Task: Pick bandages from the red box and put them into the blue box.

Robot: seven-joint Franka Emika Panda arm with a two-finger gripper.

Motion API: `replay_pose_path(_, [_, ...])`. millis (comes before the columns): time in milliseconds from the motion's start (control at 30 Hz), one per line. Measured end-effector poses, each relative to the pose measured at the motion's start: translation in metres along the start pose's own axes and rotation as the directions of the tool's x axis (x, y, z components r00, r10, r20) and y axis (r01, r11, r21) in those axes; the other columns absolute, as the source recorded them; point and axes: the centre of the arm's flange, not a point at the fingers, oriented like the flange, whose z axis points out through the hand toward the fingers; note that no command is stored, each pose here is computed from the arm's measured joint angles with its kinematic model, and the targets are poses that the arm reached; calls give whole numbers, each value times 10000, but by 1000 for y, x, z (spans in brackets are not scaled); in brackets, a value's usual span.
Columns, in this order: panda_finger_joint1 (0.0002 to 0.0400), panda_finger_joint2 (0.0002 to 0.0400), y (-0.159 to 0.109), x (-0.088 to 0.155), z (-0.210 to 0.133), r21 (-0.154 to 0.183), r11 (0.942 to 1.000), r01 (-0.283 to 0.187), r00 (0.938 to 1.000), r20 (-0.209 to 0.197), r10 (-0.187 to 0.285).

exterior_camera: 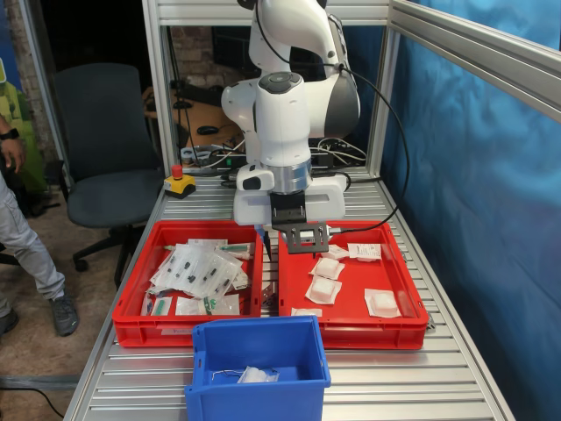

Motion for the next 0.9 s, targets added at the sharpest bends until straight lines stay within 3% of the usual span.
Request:
replay_pose_path(633, [400, 400, 25, 25, 4, -11, 9983, -578, 9983, -27, 578])
replay_pose_path(900, [400, 400, 10, 7, 12, 52, 9998, -191, 9995, 260, 190])
